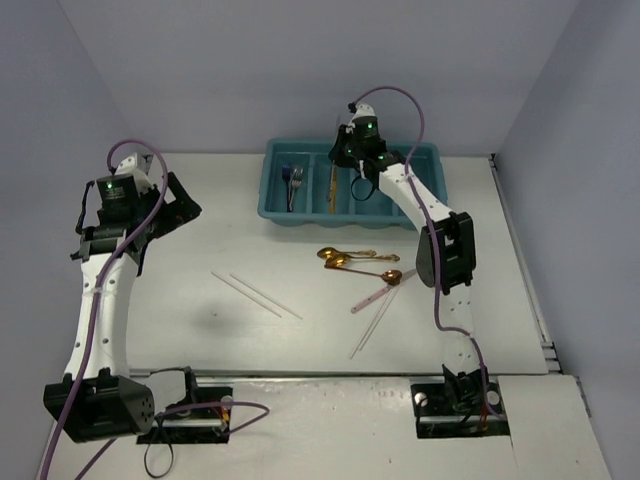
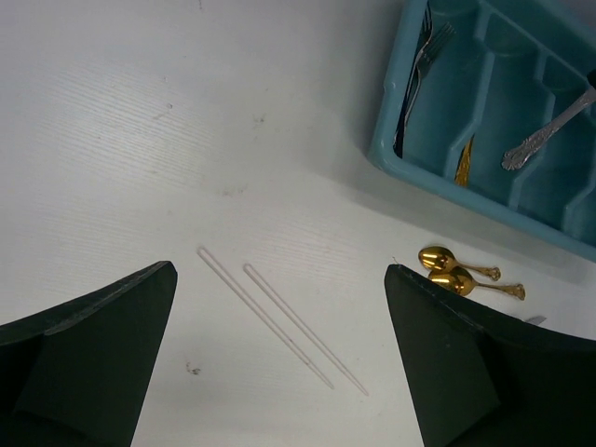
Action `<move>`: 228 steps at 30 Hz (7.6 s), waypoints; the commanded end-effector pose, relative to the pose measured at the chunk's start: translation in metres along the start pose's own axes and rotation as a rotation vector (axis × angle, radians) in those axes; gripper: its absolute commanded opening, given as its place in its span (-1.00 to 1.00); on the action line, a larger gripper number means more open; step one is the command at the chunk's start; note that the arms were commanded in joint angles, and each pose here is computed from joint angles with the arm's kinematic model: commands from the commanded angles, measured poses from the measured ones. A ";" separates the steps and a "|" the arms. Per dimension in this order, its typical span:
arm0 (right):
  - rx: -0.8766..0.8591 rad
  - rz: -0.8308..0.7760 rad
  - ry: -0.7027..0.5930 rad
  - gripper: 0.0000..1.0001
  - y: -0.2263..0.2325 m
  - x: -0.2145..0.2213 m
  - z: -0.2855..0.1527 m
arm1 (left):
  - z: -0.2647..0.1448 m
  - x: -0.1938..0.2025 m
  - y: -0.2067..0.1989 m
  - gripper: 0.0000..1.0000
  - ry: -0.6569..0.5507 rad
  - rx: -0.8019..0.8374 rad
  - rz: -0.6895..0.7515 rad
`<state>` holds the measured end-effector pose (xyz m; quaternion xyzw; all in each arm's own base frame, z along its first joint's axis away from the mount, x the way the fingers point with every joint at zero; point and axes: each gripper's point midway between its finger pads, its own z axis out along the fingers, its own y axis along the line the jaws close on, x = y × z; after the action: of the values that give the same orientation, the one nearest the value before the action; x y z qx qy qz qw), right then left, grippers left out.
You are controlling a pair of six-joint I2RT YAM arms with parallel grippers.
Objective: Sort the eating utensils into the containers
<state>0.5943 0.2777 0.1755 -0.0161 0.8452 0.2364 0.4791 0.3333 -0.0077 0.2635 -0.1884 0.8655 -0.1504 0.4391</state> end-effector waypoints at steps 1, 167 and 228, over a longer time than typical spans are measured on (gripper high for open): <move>-0.129 -0.016 -0.098 -1.00 0.031 -0.036 -0.005 | -0.003 -0.019 -0.007 0.92 -0.068 0.024 0.060; -0.272 -1.022 0.485 -0.38 -0.037 0.158 -0.248 | 0.080 0.003 -0.273 0.00 -0.059 0.355 0.463; -0.514 -1.354 0.806 -0.52 -0.064 0.231 -0.187 | 0.078 0.044 -0.210 0.03 0.074 0.294 0.451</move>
<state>0.3254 0.1925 0.0441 -0.7050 0.6857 0.0650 0.1692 0.4072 -0.2199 0.2440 0.0846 0.8941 -0.1618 0.4090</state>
